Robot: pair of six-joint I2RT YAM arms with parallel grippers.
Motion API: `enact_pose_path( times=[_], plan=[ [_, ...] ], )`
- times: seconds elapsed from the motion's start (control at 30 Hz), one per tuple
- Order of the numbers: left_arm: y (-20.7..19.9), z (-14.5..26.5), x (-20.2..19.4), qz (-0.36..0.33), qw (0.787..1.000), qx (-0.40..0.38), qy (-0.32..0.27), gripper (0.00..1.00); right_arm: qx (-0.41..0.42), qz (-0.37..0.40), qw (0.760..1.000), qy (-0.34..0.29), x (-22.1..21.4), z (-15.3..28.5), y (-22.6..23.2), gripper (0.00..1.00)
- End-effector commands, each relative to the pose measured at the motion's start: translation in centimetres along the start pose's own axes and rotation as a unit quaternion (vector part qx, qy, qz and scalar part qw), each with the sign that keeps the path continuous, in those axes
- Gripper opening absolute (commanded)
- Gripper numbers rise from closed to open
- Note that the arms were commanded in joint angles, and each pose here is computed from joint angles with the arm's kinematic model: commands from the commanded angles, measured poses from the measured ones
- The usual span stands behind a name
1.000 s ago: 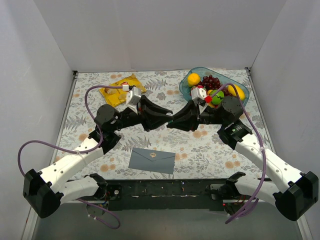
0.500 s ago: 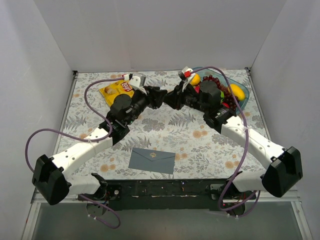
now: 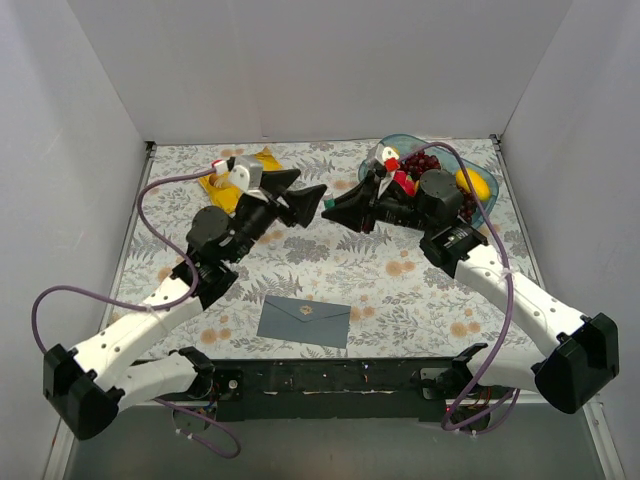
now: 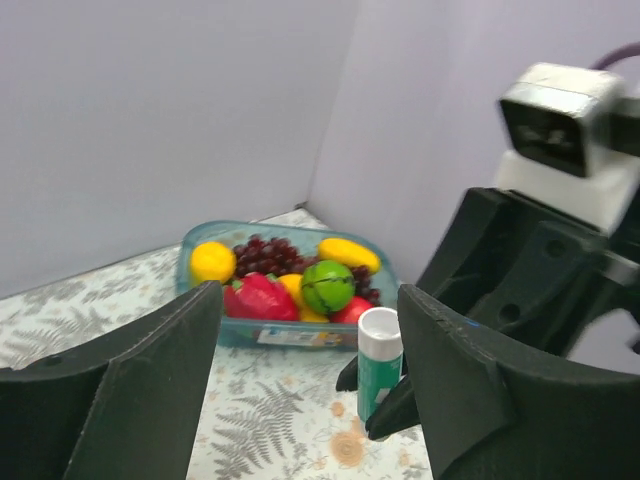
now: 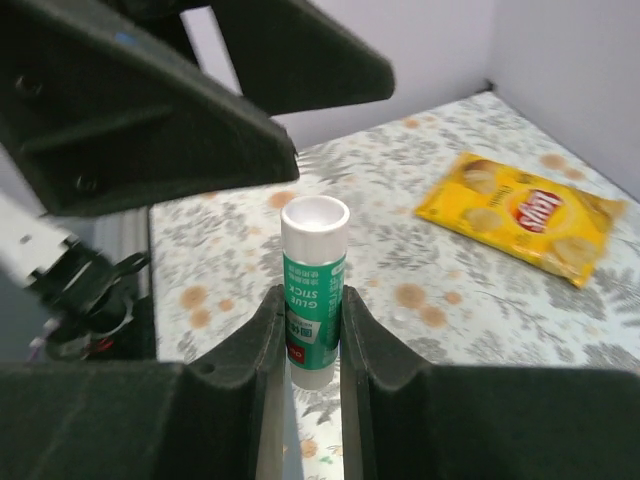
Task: Place the letter into the envelope and seal it
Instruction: Screw the solid glue.
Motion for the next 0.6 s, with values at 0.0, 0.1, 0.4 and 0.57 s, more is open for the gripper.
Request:
enact_pose_path(
  times=[0.0, 0.1, 0.4, 0.57],
  plan=[
    [-1.6, 3.2, 1.4, 0.021, 0.992, -0.107, -0.067, 0.69, 0.159, 0.038, 0.986, 0.018, 0.0, 1.2, 2.9, 0.01],
    [-2.5, 3.9, 0.6, 0.039, 0.984, -0.166, -0.057, 0.65, 0.2, 0.042, 0.979, 0.027, -0.2, 1.7, 3.7, 0.01],
    [-3.6, 4.1, -0.9, 0.061, 0.969, -0.236, -0.037, 0.54, 0.233, 0.047, 0.971, 0.036, -0.1, 2.2, 4.5, 0.01],
    [-3.7, 4.1, -0.7, 0.064, 0.969, -0.237, -0.038, 0.44, 0.241, 0.052, 0.968, 0.035, 0.3, 2.4, 4.9, 0.01]
  ],
)
Point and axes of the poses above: each gripper's point midway between its finger pads, its own z axis back along the fingers, its own y axis along the line the jaws close on, x = y × z, the point moved 10 cm from there along z, back along the fingers, and after that the axes turned 13 degrees about -z, right-handed, at the moved point
